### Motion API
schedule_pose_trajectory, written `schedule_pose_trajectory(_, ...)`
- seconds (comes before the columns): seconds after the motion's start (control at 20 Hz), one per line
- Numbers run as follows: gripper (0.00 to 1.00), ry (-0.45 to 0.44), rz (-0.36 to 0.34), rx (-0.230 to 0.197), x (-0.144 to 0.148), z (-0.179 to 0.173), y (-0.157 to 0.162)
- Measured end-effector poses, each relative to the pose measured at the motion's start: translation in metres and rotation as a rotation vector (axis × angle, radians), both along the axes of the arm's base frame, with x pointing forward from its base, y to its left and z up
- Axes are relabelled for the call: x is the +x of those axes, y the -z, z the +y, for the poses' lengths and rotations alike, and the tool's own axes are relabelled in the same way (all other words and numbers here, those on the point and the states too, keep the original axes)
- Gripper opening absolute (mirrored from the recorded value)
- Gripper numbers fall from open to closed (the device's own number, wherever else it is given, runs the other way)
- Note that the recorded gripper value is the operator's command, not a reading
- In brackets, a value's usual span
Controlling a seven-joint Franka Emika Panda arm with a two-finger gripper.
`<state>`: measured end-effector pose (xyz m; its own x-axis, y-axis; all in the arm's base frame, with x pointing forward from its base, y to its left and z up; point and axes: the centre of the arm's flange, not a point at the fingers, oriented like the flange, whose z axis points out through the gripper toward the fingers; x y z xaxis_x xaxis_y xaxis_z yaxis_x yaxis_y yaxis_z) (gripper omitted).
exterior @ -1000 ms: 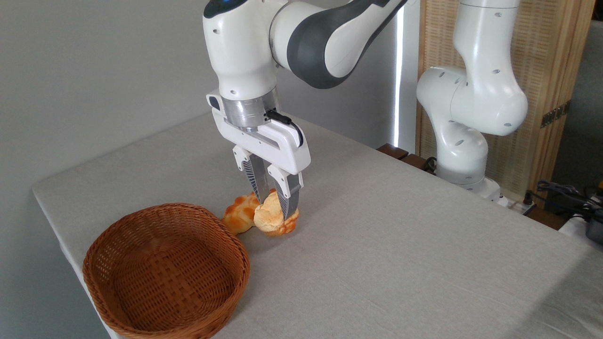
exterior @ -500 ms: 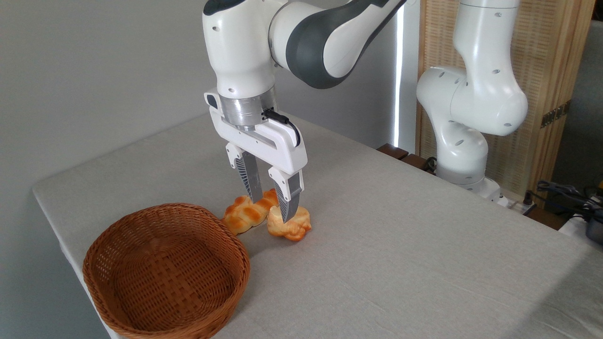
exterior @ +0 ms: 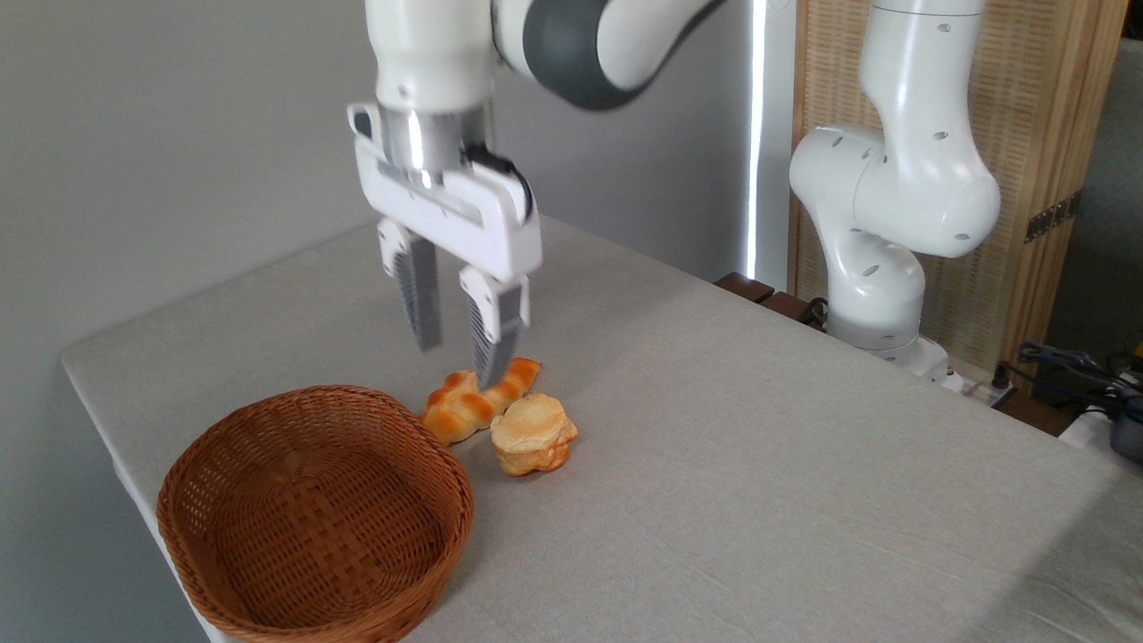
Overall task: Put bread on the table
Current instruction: 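Open the gripper and raise it away from the bun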
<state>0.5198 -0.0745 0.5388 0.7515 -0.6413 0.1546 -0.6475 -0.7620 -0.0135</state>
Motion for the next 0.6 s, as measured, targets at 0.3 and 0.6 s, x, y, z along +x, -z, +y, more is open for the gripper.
schedule_pose_trajectory(0.3,1.0,0.0,-0.046,-0.008,0.005,0.002,-0.056)
schedule_pose_trajectory(0.6,1.0,-0.007,0.041,-0.002,0.006,0.01,-0.058)
